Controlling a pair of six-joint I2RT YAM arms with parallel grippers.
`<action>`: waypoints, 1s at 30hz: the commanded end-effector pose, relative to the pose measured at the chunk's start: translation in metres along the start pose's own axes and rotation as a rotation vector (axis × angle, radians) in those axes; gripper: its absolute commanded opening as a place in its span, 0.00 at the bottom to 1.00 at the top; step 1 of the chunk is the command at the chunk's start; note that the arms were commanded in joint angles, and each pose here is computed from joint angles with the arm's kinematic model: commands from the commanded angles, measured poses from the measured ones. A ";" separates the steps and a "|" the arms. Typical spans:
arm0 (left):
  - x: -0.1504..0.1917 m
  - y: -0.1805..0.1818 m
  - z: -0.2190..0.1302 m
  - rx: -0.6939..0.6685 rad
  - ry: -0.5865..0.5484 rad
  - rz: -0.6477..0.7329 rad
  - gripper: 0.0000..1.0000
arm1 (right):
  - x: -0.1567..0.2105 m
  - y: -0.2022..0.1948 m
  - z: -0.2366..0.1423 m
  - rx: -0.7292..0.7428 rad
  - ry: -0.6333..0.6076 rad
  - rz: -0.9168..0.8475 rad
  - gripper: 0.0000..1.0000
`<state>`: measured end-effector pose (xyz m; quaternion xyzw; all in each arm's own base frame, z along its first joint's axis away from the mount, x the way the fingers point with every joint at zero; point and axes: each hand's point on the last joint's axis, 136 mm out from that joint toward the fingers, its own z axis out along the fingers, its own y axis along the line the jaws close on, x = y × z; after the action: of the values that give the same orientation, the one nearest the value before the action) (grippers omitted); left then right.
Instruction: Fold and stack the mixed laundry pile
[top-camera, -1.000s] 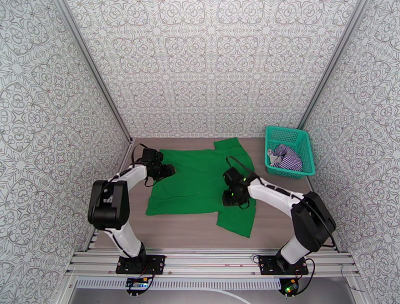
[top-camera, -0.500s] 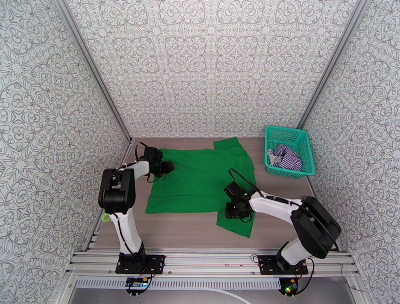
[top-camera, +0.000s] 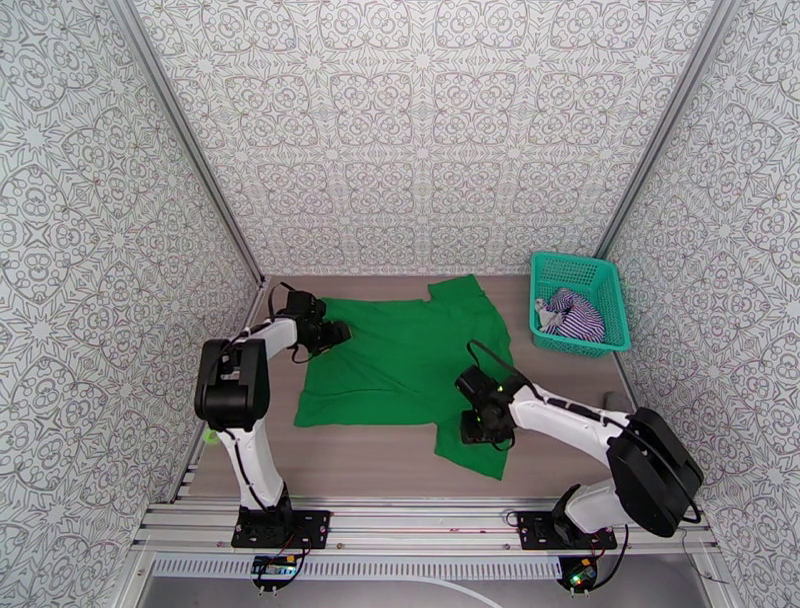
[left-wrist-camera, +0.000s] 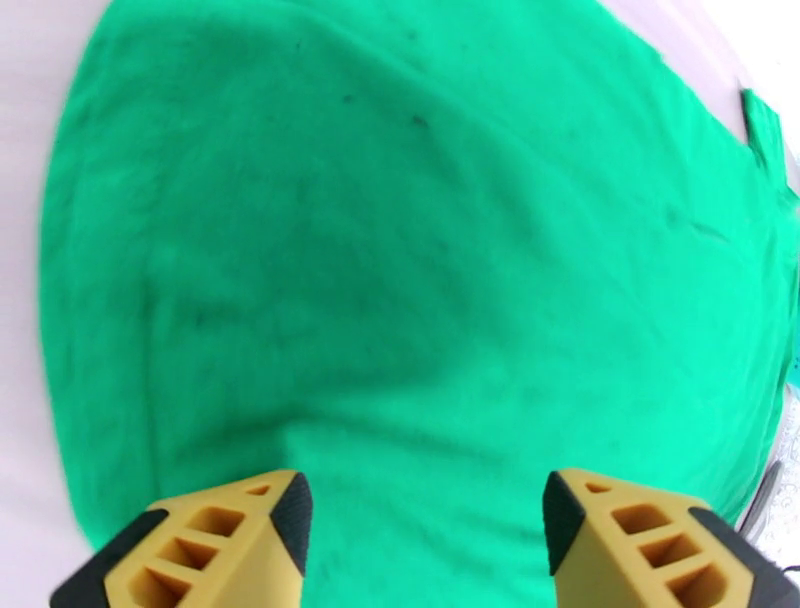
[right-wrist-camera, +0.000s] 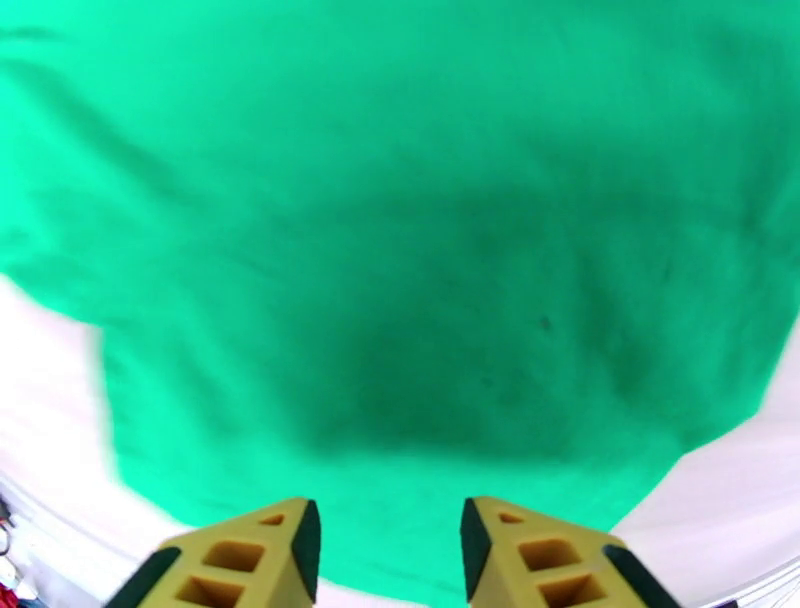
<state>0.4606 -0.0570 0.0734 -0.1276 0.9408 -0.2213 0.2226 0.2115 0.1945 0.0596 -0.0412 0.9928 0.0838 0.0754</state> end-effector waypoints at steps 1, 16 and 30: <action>0.012 -0.007 -0.049 -0.045 -0.040 0.045 0.67 | -0.020 0.035 -0.015 -0.083 -0.060 -0.089 0.44; 0.161 0.061 -0.093 -0.293 0.036 -0.264 0.12 | -0.063 0.105 0.006 -0.162 -0.141 -0.227 0.39; 0.201 0.093 -0.058 -0.406 0.064 -0.353 0.00 | -0.125 0.029 -0.015 -0.139 -0.223 -0.055 0.39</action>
<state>0.2451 -0.0308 0.0142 -0.3012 0.9423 -0.0886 0.1160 0.3160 0.2318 0.0766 -0.0611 0.9760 0.1382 0.1568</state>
